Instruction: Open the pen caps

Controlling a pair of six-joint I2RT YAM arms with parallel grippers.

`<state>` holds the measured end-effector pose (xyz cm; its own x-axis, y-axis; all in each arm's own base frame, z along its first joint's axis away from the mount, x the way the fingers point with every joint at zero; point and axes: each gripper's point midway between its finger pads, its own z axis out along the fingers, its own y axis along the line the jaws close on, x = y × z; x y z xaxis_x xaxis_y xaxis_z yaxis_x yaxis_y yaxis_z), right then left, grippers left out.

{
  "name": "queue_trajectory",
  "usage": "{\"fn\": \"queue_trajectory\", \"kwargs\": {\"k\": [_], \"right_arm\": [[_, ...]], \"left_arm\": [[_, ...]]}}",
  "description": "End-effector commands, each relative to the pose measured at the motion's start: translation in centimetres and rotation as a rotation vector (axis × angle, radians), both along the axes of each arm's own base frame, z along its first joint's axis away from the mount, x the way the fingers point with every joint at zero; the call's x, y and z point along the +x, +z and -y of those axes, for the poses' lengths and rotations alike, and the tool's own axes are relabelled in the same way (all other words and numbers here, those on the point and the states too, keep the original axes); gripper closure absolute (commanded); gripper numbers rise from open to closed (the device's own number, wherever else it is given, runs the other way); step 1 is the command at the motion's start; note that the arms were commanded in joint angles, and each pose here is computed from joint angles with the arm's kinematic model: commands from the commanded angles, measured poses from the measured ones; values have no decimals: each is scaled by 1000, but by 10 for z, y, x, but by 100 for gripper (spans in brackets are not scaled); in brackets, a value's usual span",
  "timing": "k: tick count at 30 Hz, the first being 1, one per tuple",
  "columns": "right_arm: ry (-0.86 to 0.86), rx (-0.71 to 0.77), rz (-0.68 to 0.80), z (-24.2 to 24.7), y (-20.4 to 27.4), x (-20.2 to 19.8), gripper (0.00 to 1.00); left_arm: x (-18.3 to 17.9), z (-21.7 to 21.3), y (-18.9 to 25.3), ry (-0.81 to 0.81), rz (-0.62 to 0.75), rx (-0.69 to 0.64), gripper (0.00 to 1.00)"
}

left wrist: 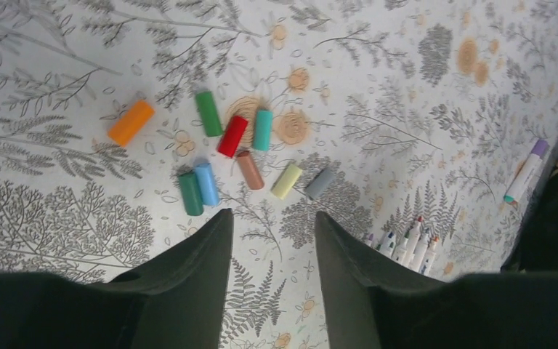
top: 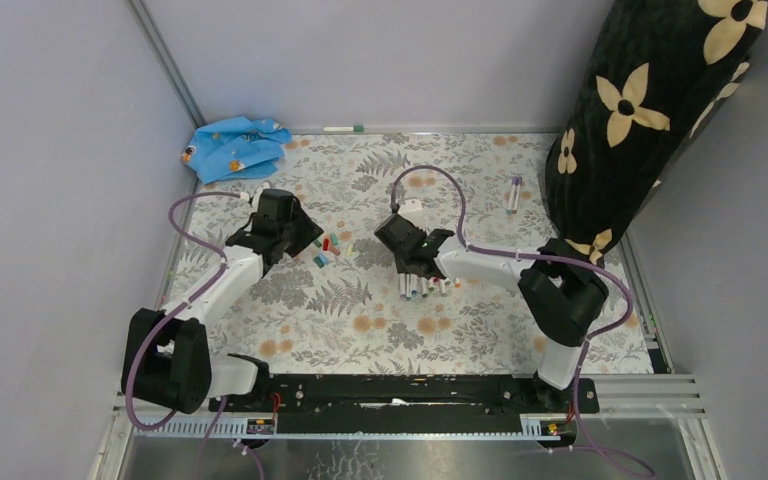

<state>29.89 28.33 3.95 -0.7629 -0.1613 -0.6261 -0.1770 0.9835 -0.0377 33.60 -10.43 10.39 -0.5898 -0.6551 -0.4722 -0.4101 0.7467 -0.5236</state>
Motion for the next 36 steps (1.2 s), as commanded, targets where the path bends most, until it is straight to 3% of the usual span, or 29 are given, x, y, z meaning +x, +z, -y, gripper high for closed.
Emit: {"fn": "queue_trajectory", "kwargs": {"k": [1, 8, 12, 17, 25, 36], "right_arm": [[-73, 11, 166, 19, 76, 37, 60], [-271, 9, 161, 108, 86, 94, 52], [-360, -18, 140, 150, 74, 126, 45], [-433, -49, 132, 188, 63, 165, 44], [-510, -40, 99, 234, 43, 205, 44], [-501, -22, 46, 250, 15, 224, 44]], "left_arm": [[11, 10, 39, -21, 97, -22, 45], [17, 42, 72, -140, 200, -95, 31], [19, 58, 81, -197, 230, -124, 29], [24, 71, 90, -242, 250, -120, 29], [31, 85, 92, -273, 266, -121, 28], [39, 95, 88, -280, 270, -130, 28]]}}
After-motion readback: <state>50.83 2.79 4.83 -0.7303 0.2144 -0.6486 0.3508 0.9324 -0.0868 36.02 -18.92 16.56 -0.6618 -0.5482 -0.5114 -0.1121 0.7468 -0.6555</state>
